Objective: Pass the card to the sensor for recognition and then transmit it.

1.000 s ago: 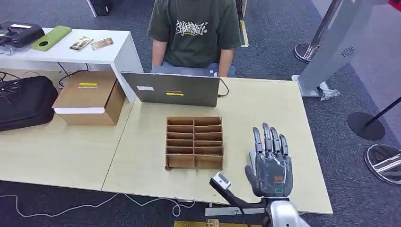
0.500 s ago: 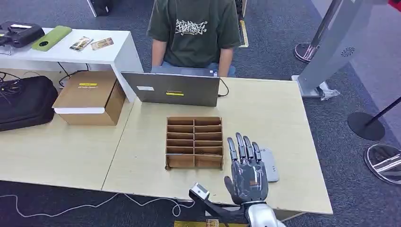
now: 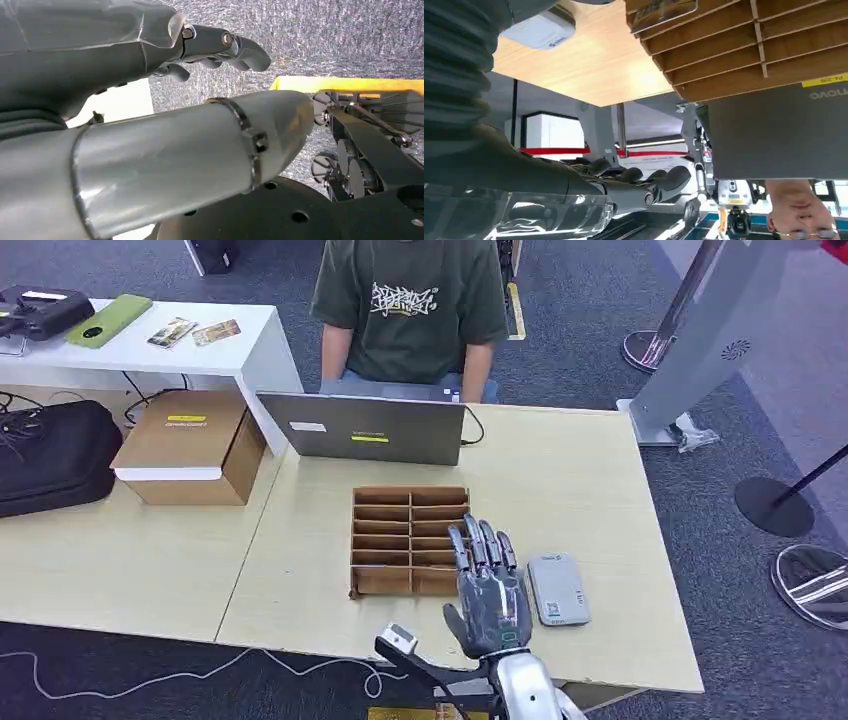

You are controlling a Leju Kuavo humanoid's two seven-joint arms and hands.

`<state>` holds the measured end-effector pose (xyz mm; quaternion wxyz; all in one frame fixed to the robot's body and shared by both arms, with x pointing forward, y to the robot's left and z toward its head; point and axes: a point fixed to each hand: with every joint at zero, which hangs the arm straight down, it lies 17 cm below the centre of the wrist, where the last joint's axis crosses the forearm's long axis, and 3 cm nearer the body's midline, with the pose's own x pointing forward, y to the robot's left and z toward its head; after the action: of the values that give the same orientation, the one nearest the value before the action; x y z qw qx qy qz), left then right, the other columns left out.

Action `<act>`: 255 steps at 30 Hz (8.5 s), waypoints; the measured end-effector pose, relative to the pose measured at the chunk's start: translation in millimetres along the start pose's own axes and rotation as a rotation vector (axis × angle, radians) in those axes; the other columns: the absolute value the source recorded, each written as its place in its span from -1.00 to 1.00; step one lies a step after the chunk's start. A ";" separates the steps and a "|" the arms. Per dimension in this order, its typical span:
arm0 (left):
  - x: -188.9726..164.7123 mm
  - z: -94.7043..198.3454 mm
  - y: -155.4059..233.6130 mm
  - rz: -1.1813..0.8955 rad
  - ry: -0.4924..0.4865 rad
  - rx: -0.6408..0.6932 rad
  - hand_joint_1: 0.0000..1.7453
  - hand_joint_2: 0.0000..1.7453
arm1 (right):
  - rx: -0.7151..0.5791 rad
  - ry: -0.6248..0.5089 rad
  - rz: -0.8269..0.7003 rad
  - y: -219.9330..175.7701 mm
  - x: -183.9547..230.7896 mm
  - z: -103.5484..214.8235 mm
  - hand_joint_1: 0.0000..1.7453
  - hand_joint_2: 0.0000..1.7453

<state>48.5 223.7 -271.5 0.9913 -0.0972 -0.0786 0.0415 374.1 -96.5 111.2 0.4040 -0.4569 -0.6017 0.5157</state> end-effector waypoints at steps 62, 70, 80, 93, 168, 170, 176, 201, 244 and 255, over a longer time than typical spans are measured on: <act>3.8 2.1 22.5 0.021 0.011 0.032 -1.00 -1.00 | 0.236 0.044 -0.022 108.1 -30.4 -33.1 -1.00 1.00; 4.3 2.1 23.0 0.021 0.010 0.034 -1.00 -1.00 | 0.239 0.072 -0.021 107.3 -37.0 -33.8 -1.00 1.00; 4.1 2.0 22.6 0.021 0.011 0.034 -1.00 -1.00 | 0.195 0.078 -0.034 96.4 -36.8 -35.1 -1.00 1.00; 4.1 2.0 20.5 0.021 0.008 0.028 -1.00 -1.00 | 0.115 0.083 -0.057 72.4 -35.5 -38.4 -1.00 1.00; 3.7 2.8 25.5 0.020 0.002 0.034 -1.00 -1.00 | 0.127 0.076 -0.001 57.7 -52.3 -24.7 -1.00 1.00; 3.5 2.8 25.3 0.020 0.002 0.034 -1.00 -1.00 | 0.127 0.061 -0.003 58.0 -49.6 -24.6 -1.00 1.00; 3.6 2.8 25.0 0.020 0.002 0.033 -1.00 -1.00 | 0.126 0.020 -0.016 60.2 -38.2 -26.3 -1.00 1.00; 3.6 3.4 27.1 0.020 0.002 0.031 -1.00 -1.00 | 0.143 -0.003 0.025 82.2 -47.0 -43.9 -1.00 1.00; 1.1 3.6 27.6 0.021 0.002 0.033 -1.00 -1.00 | 0.120 -0.013 0.024 68.9 -50.3 -28.9 -1.00 1.00; 1.0 3.6 27.8 0.021 0.003 0.033 -1.00 -1.00 | 0.120 -0.017 0.031 75.0 -53.8 -33.8 -1.00 1.00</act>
<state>47.1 251.6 -273.3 0.9924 -0.0818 -0.0757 0.0529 430.3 -136.2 41.0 0.4174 -0.4367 -0.5658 0.5611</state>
